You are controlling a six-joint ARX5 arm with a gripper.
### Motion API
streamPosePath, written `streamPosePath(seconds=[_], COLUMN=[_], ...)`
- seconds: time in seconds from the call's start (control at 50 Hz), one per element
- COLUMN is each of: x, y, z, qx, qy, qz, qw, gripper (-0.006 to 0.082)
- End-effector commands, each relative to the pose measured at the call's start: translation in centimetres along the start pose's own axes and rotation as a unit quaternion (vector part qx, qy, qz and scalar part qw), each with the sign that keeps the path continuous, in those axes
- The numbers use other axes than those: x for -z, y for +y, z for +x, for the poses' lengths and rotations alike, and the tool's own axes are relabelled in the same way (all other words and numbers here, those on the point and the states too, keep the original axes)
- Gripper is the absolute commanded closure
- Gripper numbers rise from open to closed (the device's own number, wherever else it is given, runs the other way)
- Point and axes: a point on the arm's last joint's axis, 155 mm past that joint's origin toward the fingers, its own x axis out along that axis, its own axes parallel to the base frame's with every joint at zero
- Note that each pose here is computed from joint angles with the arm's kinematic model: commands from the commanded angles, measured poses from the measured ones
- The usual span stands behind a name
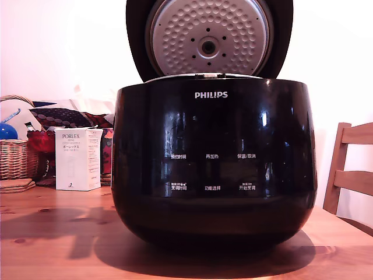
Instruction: Close the rice cooker by pressing the lid down with medium force
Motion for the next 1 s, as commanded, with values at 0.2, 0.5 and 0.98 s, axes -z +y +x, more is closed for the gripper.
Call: streamPosePath(seconds=[0.2,0.5,0.98], x=[0.6,2.6,4.3], y=[0.4,0.8,-1.0], z=[1.6,4.1,5.3], qx=[0.011,0.023,0.022], qy=[0.015,0.034,0.013], qz=[-0.014,-0.027,-0.004], qw=[1.0,0.999,1.0], gripper=[0.0788,0.0788,0.0788])
